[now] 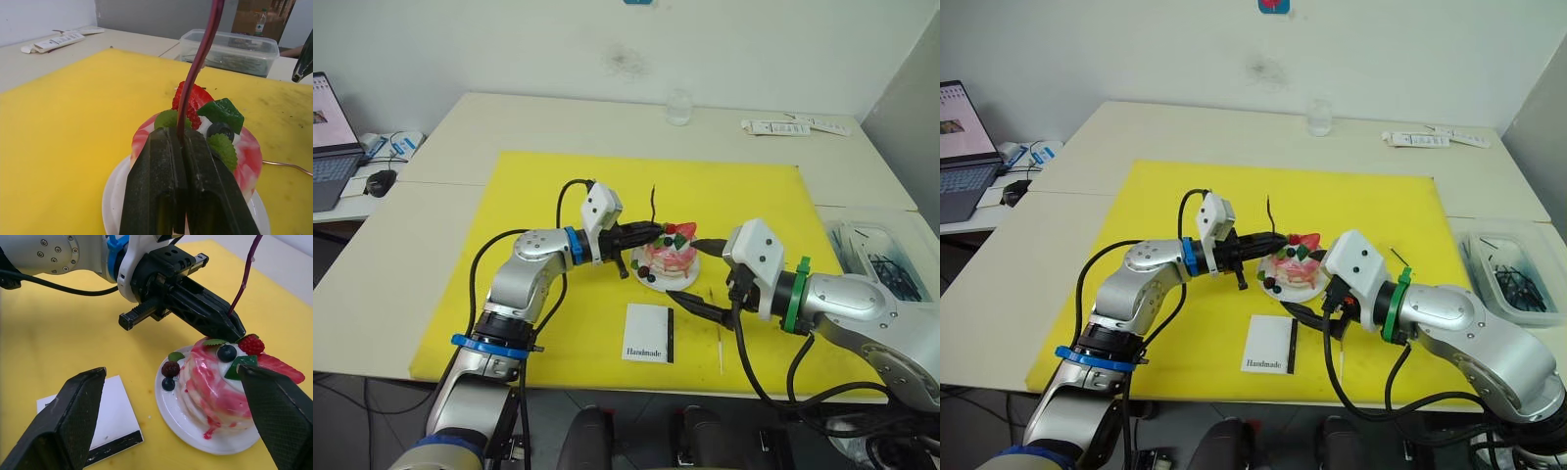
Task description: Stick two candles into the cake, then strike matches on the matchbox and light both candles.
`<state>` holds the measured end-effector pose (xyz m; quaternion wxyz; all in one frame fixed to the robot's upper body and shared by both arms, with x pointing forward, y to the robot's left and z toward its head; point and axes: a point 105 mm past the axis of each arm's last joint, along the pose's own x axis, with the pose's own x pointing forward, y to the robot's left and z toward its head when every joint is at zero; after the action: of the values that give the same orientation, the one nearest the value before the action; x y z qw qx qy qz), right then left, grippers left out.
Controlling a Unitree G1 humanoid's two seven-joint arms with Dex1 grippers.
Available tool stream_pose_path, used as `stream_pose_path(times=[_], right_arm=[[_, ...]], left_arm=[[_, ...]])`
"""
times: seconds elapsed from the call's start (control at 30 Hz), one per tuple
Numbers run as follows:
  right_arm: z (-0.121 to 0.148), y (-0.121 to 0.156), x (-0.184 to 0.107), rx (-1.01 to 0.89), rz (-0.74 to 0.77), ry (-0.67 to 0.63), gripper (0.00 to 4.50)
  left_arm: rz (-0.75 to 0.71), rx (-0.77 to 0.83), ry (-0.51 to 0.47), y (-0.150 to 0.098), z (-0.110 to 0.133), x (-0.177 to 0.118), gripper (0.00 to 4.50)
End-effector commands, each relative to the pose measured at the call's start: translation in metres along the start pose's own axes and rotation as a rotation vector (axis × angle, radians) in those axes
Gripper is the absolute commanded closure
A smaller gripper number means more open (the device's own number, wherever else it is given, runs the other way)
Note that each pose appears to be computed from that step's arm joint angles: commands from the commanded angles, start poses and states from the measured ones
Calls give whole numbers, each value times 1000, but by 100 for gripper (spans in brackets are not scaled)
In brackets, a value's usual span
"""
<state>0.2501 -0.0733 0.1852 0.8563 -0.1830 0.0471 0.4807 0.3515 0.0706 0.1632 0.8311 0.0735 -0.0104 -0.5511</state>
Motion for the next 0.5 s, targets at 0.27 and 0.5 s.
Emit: stream_pose_path(times=[0.27, 0.5], right_arm=[[12, 5, -5, -29, -15, -49, 0], [13, 6, -3, -12, -21, -59, 0]], left_arm=[[-2, -15, -7, -1, 5, -4, 418], [48, -9, -25, 8, 18, -17, 198]])
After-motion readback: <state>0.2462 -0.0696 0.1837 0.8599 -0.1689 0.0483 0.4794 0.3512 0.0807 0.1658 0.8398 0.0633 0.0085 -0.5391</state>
